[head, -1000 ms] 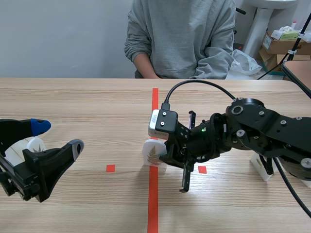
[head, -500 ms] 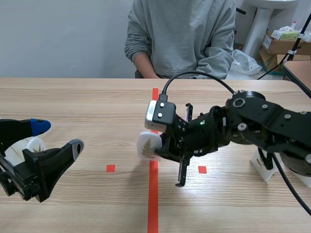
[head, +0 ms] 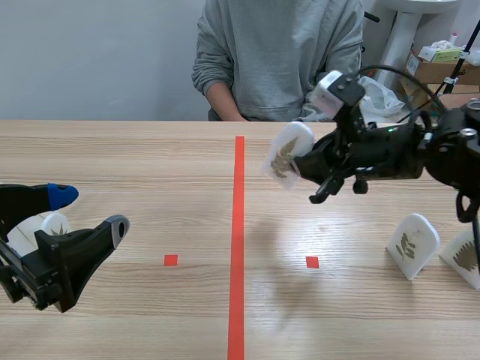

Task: Do the leaf sorting experiment

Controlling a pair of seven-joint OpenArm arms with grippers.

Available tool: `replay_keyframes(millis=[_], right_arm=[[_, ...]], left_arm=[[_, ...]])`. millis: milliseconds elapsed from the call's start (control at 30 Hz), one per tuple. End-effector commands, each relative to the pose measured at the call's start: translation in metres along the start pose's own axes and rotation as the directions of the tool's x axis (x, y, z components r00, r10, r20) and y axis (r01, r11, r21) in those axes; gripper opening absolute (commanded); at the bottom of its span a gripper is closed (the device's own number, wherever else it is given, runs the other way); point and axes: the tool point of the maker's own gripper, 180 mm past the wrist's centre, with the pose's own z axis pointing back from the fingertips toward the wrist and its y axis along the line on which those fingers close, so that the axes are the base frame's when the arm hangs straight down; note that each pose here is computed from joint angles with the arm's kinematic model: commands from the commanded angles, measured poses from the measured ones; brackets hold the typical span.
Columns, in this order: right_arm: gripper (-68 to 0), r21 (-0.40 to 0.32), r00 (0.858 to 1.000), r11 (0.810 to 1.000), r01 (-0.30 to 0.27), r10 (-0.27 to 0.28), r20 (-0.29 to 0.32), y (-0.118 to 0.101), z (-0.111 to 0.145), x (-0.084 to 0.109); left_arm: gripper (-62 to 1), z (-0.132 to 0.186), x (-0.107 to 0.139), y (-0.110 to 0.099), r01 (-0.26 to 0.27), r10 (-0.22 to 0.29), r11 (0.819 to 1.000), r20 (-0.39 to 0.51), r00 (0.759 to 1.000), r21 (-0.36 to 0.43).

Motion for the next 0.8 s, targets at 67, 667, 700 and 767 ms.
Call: replay_keyframes(millis=[67, 667, 700, 767], right_arm=[[-66.9, -0.066, 0.998, 0.996, 0.057, -0.054, 0.035, -0.022, 0.021, 0.001], [-66.9, -0.37, 0.958, 0.889, 0.271, -0.288, 0.008, -0.066, 0.073, -0.069], [-66.9, -0.378, 0.954, 0.883, 0.279, -0.299, 0.006, -0.065, 0.074, -0.073], [-66.9, -0.408, 0.947, 0.863, 0.297, -0.322, 0.008, -0.067, 0.079, -0.08]], left_arm=[[1.4, -0.001, 0.007, -0.001, -0.01, 0.01, 1.0, 0.035, 0.999, -0.001], [1.4, 0.0, 0.008, -0.001, -0.012, 0.012, 1.0, 0.037, 0.999, -0.001], [1.4, 0.0, 0.008, -0.001, -0.012, 0.012, 1.0, 0.037, 0.999, -0.001], [1.4, 0.0, 0.008, -0.001, -0.012, 0.012, 1.0, 0.038, 0.999, -0.001]])
